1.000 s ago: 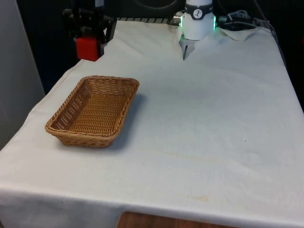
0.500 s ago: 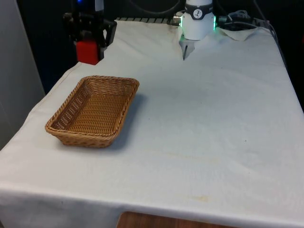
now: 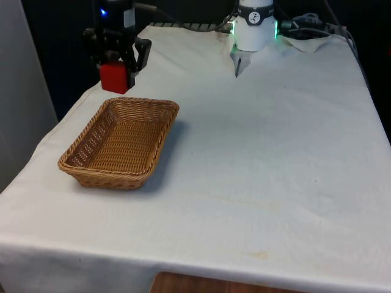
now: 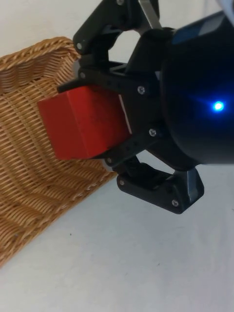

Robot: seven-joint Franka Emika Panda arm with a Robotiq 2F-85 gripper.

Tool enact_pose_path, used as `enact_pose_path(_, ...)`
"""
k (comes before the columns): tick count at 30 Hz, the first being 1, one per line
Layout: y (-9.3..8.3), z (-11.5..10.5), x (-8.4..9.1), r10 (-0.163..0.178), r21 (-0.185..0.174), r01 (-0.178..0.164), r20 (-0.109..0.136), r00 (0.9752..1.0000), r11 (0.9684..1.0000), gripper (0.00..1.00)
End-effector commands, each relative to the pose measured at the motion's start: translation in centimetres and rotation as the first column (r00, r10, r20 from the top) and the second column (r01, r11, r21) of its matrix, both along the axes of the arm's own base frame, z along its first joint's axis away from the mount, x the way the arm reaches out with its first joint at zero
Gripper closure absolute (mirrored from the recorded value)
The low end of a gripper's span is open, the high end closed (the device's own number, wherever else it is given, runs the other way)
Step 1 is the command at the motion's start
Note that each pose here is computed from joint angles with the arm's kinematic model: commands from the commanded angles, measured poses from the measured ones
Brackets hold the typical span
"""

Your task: Pick up the cube and place it into the basket.

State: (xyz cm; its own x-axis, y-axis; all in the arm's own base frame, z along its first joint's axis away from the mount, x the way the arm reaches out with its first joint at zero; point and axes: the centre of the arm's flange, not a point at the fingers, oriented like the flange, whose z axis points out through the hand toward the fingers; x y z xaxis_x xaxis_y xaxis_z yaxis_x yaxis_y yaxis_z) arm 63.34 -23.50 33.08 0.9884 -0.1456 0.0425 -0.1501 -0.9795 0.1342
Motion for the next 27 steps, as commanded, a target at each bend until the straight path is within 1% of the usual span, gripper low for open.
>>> enact_pose_path(1,0.1,-0.1,0.1,0.001,0.004,-0.001,0.010,0.9999,1.0000,0.99)
enact_pose_path(2,0.0,-0.1,0.0,-0.001,0.000,0.001,0.001,1.0000,1.0000,0.99)
enact_pose_path(3,0.1,-0.3,0.1,0.001,0.004,-0.001,0.009,1.0000,1.0000,0.99)
enact_pose_path(8,0.0,-1.2,0.3,-0.005,0.005,0.005,0.009,0.9999,1.0000,0.99)
enact_pose_path(11,0.1,-1.8,0.4,-0.008,0.006,0.008,0.008,0.9999,1.0000,0.99)
enact_pose_path(12,0.1,-1.6,0.2,-0.007,0.002,0.007,-0.001,1.0000,1.0000,0.99)
enact_pose_path(13,0.1,-2.0,0.4,-0.008,0.005,0.008,0.007,0.9999,1.0000,0.99)
enact_pose_path(21,0.2,-3.7,0.7,-0.017,0.008,0.016,0.010,0.9998,0.9998,0.99)
enact_pose_path(22,0.1,-3.6,0.5,-0.018,0.003,0.018,0.003,0.9998,0.9998,0.99)
enact_pose_path(23,0.2,-3.9,0.7,-0.018,0.008,0.018,0.011,0.9998,0.9998,0.99)
enact_pose_path(27,0.2,-4.8,0.8,-0.023,0.008,0.023,0.012,0.9997,0.9997,0.99)
